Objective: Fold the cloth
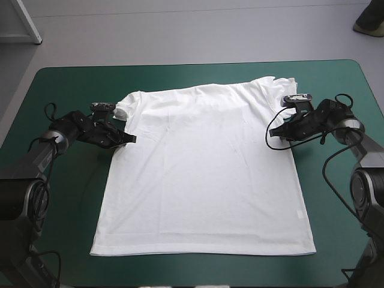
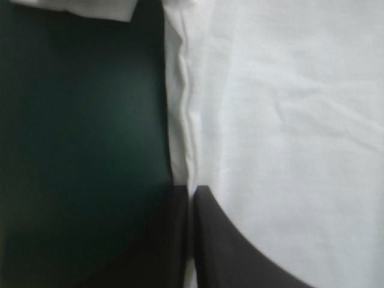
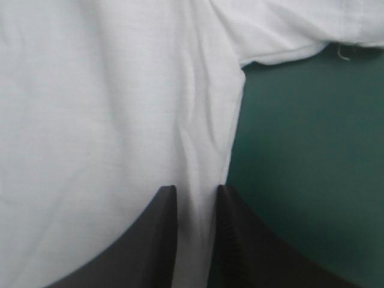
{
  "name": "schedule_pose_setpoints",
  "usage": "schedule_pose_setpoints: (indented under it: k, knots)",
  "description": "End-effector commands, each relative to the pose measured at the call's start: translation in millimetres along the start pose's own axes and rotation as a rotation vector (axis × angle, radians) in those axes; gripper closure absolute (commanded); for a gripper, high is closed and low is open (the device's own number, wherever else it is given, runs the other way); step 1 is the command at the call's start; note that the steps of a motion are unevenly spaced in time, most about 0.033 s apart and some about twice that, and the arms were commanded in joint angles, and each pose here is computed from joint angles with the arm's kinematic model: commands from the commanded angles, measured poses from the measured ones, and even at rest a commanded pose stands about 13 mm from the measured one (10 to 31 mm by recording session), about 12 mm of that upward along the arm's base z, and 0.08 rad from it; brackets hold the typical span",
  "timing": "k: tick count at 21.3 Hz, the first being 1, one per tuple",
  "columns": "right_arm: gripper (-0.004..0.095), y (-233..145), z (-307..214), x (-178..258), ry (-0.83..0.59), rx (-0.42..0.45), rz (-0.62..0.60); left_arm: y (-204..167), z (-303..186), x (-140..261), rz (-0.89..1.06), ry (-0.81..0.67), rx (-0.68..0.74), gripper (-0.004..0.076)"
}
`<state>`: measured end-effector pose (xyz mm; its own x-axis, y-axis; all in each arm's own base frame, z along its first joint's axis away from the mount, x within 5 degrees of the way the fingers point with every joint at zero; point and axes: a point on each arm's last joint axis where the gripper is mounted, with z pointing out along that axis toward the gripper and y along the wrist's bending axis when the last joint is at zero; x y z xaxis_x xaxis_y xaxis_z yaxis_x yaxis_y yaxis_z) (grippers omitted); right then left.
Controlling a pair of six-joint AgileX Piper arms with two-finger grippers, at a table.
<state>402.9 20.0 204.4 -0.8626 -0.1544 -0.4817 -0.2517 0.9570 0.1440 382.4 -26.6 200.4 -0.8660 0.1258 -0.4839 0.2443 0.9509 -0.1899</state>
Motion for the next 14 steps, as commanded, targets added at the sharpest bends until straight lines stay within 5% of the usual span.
schedule_pose_setpoints:
  k: [1,4,8,14]
  knots:
    - [0.0810,9,-7,4,0.069,-0.038,-0.045,-6,-12,-3,0.011,-0.008,0.015,0.0705]
    - [0.0920,8,-7,3,0.058,-0.028,-0.033,-5,-12,-4,0.011,-0.017,0.010,0.0705]
    - [0.0919,7,-12,-4,-0.001,-0.002,-0.025,-4,-14,-6,0.011,-0.040,-0.002,0.0705]
    - [0.0922,19,-91,-35,-0.303,0.079,-0.092,-15,-73,-27,0.050,-0.286,-0.076,0.0705]
